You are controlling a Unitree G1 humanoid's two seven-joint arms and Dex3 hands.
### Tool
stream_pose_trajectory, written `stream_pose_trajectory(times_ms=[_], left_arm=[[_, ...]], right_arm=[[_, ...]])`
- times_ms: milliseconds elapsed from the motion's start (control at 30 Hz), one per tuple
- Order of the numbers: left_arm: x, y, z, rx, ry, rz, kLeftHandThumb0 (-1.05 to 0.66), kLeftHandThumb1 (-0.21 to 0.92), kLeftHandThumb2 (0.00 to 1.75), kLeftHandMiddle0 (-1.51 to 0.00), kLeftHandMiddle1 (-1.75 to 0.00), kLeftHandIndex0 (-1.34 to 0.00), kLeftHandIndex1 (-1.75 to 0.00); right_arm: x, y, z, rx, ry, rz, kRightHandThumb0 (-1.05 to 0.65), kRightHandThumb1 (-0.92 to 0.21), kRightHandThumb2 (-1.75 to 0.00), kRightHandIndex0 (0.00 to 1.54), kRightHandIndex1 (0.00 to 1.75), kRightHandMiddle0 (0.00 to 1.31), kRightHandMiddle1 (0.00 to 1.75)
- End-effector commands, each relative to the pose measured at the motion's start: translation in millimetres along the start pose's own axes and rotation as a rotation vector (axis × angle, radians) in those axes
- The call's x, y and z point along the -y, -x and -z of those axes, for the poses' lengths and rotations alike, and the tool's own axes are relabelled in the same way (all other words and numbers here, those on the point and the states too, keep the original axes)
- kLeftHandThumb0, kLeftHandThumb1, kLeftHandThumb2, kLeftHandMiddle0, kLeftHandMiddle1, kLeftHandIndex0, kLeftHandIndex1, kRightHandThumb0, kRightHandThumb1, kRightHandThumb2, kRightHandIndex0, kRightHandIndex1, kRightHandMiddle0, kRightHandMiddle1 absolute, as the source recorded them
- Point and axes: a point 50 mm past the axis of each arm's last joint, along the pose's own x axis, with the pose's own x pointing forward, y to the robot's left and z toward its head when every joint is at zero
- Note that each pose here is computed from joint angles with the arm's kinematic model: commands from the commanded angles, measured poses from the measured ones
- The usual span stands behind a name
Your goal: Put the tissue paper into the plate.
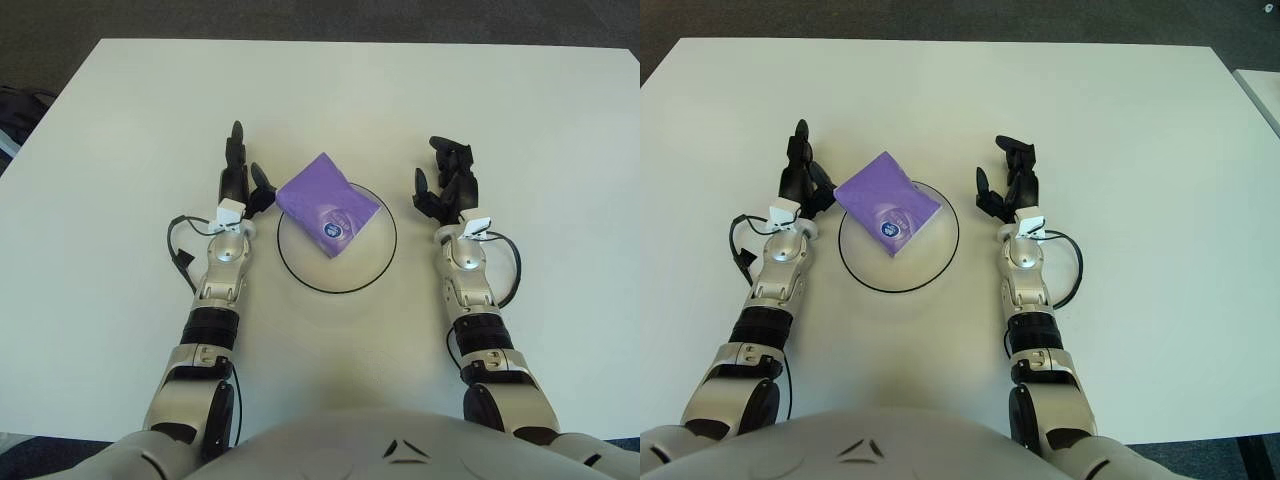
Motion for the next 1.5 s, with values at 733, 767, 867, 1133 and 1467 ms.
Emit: stream_pose_trajectory(times_ms=[733, 767, 867, 1133, 1467], left_arm=[[2.6, 15.5, 26.3, -0.081, 0.006, 0.003, -0.84, 0.92, 1.2, -0.09, -0.03, 0.0, -0.3], [2.7, 15.9, 26.5, -0.08, 0.006, 0.004, -0.84, 0.92, 1.2, -0.09, -0.03, 0.0, -0.3], [3.0, 17.3, 27.1, -0.075, 0.005, 0.009, -0.85, 0.92, 1.2, -0.09, -0.02, 0.0, -0.3], [3.8, 19.3, 28.3, -0.077, 0.003, 0.015, -0.85, 0.92, 1.21, -0.08, -0.01, 0.0, -0.28], [5.1, 21.0, 29.5, -0.081, 0.005, 0.019, -0.86, 0.92, 1.21, -0.08, -0.01, 0.0, -0.27]], right_arm=[[16.1, 30.0, 52.8, -0.259, -0.099, 0.035, -0.56, -0.92, -0.85, 0.26, 0.27, 0.0, 0.89], [16.2, 30.1, 52.5, -0.25, -0.101, 0.031, -0.57, -0.92, -0.85, 0.26, 0.27, 0.0, 0.87], [16.6, 30.9, 50.6, -0.205, -0.099, 0.008, -0.58, -0.92, -0.88, 0.21, 0.22, 0.0, 0.73], [16.4, 33.5, 48.7, -0.139, -0.071, -0.036, -0.61, -0.92, -0.91, 0.11, 0.13, 0.0, 0.44], [16.2, 35.5, 47.5, -0.127, -0.048, -0.067, -0.72, -0.92, -1.0, 0.04, 0.05, 0.0, 0.18]])
